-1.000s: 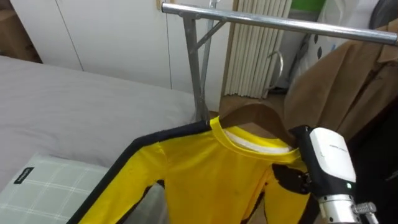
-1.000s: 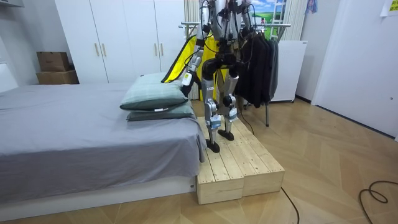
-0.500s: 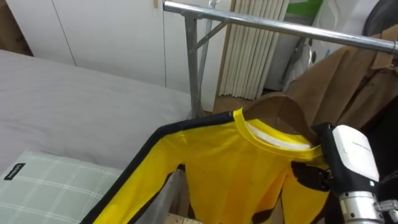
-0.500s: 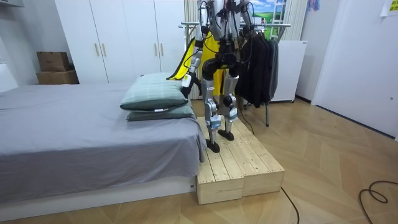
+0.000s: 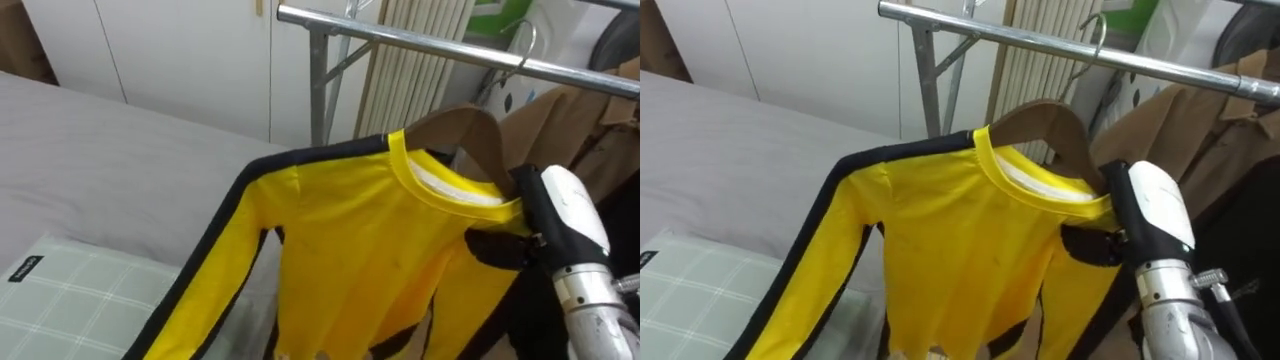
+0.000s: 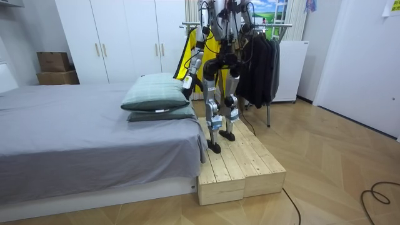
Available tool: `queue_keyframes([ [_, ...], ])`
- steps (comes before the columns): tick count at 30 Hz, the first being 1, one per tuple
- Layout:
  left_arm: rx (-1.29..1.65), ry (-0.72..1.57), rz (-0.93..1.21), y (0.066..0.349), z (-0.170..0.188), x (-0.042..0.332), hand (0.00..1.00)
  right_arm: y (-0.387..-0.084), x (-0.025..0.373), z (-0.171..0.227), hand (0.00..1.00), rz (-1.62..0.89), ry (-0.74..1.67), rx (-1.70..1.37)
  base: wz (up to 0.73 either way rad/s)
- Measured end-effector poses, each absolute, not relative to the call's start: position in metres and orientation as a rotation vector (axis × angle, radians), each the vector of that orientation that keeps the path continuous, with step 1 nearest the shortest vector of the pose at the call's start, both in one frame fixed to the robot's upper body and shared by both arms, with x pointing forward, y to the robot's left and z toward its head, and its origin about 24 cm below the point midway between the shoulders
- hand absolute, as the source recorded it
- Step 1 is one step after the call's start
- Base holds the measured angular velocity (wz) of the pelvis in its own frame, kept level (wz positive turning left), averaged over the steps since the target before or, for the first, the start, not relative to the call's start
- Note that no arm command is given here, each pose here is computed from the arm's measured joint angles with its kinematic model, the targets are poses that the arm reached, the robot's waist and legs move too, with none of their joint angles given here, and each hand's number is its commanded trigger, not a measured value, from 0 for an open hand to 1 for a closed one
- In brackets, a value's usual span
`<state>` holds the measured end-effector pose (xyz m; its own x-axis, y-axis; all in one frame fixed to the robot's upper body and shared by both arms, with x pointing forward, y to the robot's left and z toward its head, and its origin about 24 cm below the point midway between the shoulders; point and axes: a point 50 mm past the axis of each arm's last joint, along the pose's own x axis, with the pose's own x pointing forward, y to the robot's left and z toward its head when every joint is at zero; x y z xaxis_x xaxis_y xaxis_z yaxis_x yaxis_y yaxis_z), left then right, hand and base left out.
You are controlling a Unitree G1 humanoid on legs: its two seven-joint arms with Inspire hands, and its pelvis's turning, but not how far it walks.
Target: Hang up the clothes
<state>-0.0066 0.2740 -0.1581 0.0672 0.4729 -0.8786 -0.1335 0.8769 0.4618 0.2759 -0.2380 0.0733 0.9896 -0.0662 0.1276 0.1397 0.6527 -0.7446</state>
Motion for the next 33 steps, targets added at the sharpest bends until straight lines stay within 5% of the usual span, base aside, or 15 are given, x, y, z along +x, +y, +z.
queue_keyframes([
  [15, 0.313, 1.415, 0.448, 0.288, -0.152, 0.000, 0.00, -0.286, 0.305, 0.084, 1.00, 0.015, 0.170, -0.788, 0.08],
  [33, 0.302, 1.425, 0.427, 0.296, -0.150, -0.002, 0.00, -0.301, 0.314, 0.068, 1.00, 0.147, 0.363, -0.683, 0.05],
])
